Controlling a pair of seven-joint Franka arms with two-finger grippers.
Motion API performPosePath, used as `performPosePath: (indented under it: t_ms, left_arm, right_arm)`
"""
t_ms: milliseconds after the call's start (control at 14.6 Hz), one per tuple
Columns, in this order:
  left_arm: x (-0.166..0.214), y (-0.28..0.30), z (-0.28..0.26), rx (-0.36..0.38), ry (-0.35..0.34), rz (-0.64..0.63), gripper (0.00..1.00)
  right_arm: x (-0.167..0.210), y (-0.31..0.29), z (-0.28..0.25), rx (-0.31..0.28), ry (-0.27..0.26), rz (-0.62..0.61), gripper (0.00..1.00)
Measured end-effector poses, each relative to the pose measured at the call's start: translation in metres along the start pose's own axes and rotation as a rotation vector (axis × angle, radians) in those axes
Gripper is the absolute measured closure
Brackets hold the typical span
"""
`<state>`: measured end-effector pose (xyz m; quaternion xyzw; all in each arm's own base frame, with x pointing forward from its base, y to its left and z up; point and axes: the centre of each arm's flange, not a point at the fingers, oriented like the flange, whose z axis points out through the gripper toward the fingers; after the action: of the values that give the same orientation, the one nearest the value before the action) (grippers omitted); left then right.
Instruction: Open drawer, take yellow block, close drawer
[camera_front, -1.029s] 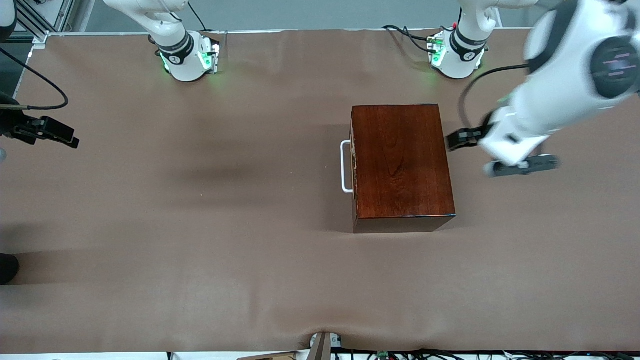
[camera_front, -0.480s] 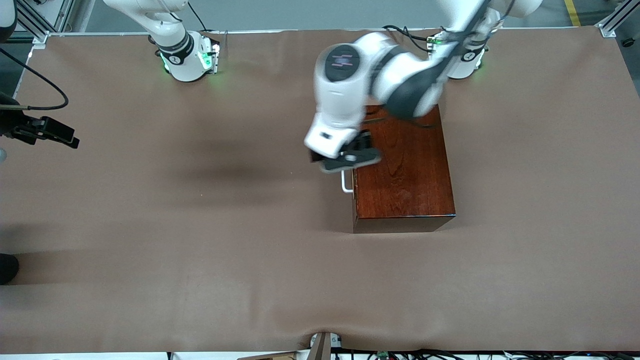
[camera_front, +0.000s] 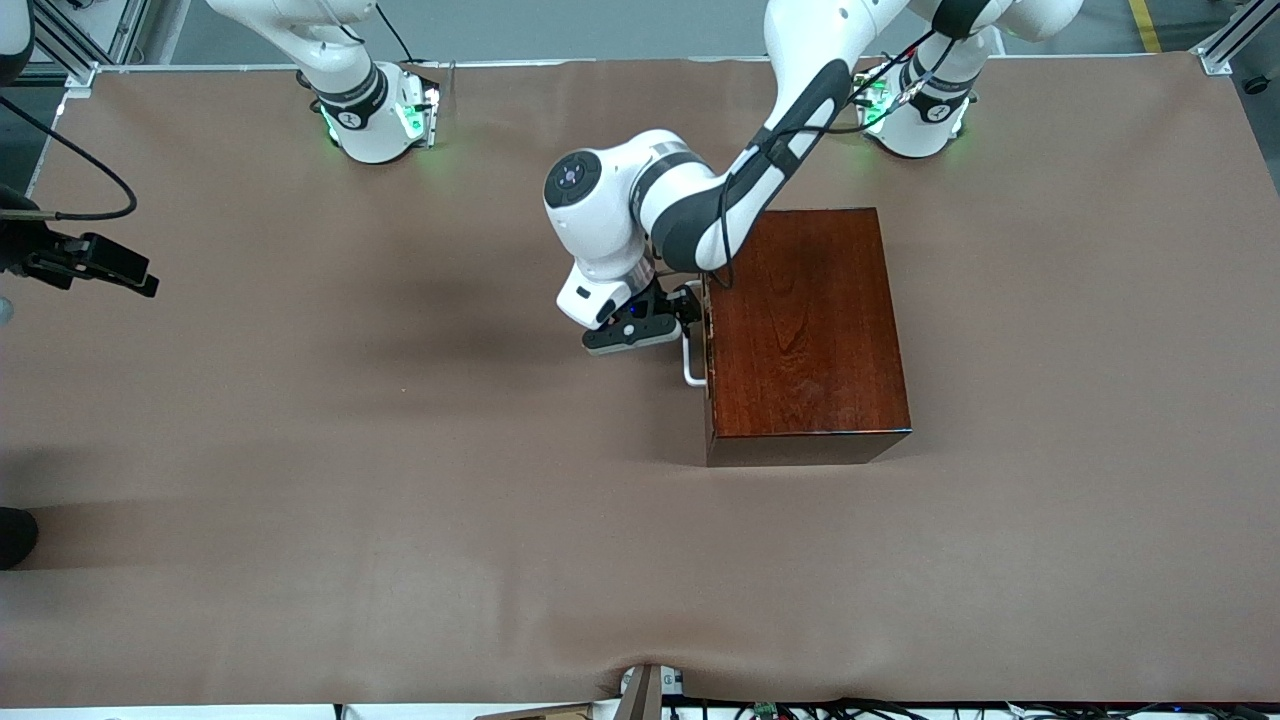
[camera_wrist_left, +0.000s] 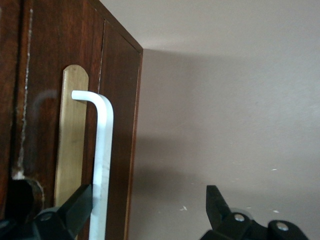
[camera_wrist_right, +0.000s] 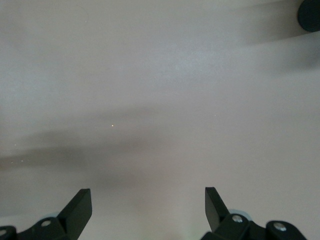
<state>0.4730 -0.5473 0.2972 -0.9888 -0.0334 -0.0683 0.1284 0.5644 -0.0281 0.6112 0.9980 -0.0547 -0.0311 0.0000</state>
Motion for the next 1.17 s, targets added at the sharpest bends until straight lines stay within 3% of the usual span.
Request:
performPosePath:
  t_ms: [480,618,824,1167]
  left_arm:
    - [-0.005,0.004,0.013,0.013,-0.037,0.005,0.0]
    - [-0.005,0.01,0.007,-0.03,-0.04,-0.031,0.0]
    - [-0.004,0.025,-0.005,-0.17,-0.034,-0.086,0.0]
    - [-0.003,0.032,-0.009,-0.232,-0.023,-0.121,0.0]
  right_arm:
    - [0.0,0.0,0.001,0.0,-0.001,-0.001,0.0]
    - [0.001,-0.001,0.001,0.0,0.006,-0.001,0.0]
    - [0.004,-0.001,0.006,0.001,0.017,-0.004,0.0]
    - [0.003,-0.001,0.005,0.001,0.022,-0.012,0.0]
